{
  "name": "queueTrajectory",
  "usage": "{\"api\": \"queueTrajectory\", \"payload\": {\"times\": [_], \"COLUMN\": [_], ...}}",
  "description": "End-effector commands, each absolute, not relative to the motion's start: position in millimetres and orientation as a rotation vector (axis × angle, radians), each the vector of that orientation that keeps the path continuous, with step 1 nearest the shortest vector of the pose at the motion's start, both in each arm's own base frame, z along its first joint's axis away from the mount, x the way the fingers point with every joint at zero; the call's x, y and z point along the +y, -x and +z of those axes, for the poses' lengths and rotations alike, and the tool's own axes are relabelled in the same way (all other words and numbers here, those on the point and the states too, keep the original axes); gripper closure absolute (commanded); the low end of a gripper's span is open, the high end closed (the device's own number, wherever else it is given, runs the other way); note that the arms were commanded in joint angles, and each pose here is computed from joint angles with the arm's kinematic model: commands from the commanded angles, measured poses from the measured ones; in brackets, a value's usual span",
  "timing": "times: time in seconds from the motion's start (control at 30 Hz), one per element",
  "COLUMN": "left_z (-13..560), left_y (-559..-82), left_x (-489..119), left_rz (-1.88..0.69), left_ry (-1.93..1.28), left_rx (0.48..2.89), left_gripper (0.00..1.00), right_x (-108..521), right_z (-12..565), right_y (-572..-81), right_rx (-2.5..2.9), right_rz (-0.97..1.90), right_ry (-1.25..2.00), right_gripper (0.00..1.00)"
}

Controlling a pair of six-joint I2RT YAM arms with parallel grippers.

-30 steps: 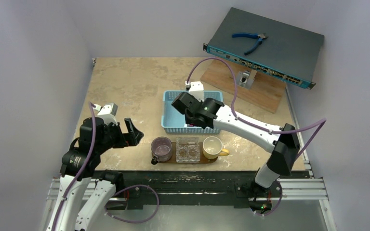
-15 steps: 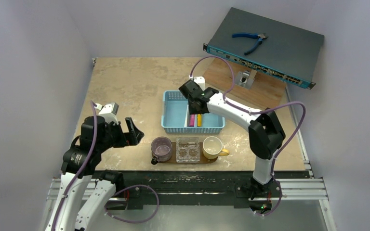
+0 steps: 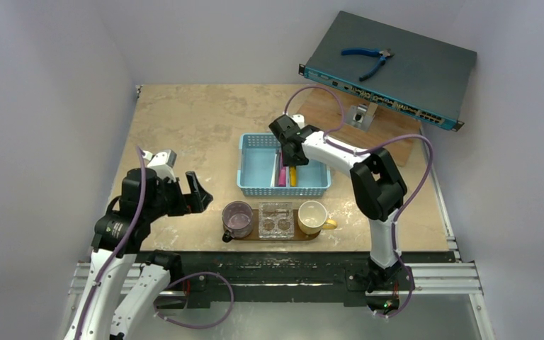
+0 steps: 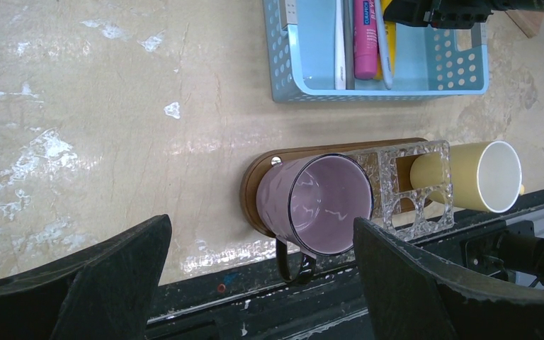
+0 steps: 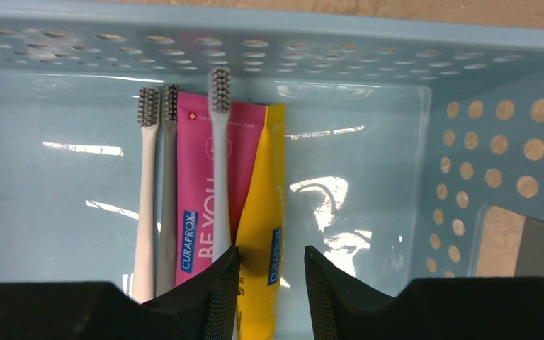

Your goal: Prepare toiletry sets of a toothbrush and toothpaste on the tray

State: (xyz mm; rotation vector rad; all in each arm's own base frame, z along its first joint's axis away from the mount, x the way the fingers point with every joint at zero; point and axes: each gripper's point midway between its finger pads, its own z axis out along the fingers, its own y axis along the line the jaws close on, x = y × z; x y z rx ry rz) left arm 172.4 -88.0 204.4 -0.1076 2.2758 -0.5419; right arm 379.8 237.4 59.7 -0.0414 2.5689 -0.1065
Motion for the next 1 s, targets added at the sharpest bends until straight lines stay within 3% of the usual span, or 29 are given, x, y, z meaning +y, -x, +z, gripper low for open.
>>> {"api": "queueTrajectory", "payload": {"times": [0.0, 0.47, 0.77, 0.97], "left_z": [207, 206, 207, 209], "left_y": [-178, -178, -178, -177], "left_x": [-92, -91, -91, -92], "left_rz": [-0.552, -0.547, -0.547, -0.553], "left_ry": [0.069, 0.072, 0.071, 0.063], "left_rx": [2.258, 2.259, 2.257, 2.247], "left_gripper": [0.00, 0.00, 0.00, 0.00], "right_x": [252, 246, 241, 234], "right_z": [71, 51, 73, 105], "right_y": [-394, -387, -387, -389], "right_rx": [2.533, 2.575, 2.538, 2.471], "right_rz": [-0.026, -0.043, -0.047, -0.044], "right_ry": [0.048, 0.048, 0.028, 0.002], "right_gripper": [0.60, 0.70, 1.00, 1.00]}}
